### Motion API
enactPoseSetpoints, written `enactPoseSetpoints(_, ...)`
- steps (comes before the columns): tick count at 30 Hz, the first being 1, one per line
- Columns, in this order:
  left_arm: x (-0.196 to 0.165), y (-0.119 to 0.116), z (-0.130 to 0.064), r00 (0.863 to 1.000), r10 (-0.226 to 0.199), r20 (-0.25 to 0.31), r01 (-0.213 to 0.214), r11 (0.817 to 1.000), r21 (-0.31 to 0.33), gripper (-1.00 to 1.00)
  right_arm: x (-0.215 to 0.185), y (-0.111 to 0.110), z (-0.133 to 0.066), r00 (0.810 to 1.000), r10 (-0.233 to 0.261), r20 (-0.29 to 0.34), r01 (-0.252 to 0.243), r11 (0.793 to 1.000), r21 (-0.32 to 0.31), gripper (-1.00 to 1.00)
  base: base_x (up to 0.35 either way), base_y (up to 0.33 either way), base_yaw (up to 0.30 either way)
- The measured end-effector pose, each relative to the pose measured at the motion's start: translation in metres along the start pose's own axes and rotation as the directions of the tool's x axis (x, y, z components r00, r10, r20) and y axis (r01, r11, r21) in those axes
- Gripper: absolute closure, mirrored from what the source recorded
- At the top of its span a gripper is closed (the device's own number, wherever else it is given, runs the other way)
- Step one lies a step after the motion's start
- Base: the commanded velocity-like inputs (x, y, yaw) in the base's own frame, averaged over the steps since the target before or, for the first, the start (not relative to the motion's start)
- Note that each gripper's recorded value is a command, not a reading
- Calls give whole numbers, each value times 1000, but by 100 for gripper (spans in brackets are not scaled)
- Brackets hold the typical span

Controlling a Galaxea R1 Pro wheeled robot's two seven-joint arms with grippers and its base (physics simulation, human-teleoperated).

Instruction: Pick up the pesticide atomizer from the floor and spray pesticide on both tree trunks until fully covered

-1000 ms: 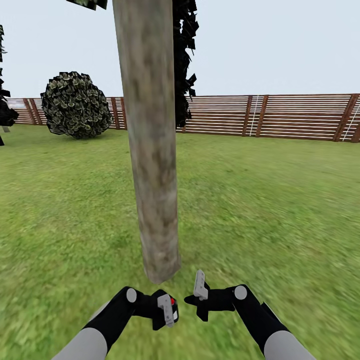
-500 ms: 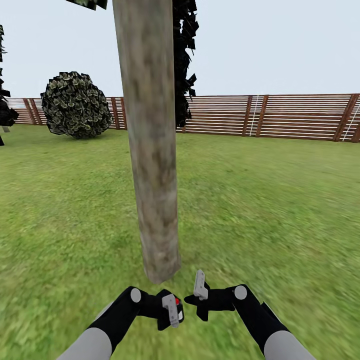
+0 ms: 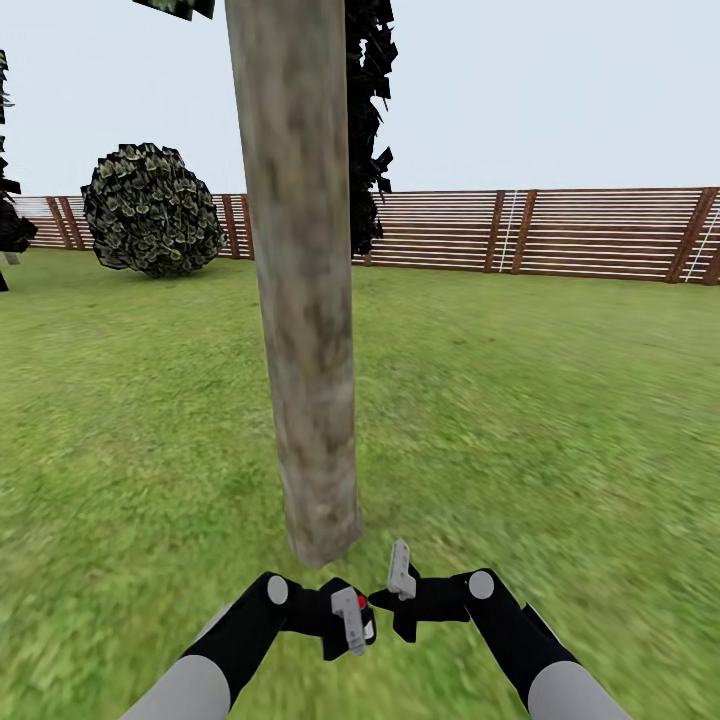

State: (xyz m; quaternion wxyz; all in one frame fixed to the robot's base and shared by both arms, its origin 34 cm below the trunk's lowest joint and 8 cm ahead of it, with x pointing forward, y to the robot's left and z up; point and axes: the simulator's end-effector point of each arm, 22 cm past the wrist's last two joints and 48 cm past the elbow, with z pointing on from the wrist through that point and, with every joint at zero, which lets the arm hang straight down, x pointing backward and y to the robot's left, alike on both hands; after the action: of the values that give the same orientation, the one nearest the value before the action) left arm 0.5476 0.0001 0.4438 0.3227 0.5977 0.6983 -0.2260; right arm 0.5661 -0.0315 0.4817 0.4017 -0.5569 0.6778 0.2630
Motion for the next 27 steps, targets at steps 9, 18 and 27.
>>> enactPoseSetpoints(9,-3,0,1,1000,2,5,-2,1000,0,100,0,0,0,1000,0,0,0,1000,0,100,0,0,0)
enactPoseSetpoints(18,93,25,-50,989,-10,-146,3,999,-48,100,1,1,0,1000,-1,-2,1,1000,-2,100,0,0,0)
enactPoseSetpoints(27,136,40,-82,977,-37,-210,19,996,-87,100,4,1,-1,1000,-1,-8,1,1000,-3,-100,0,0,0)
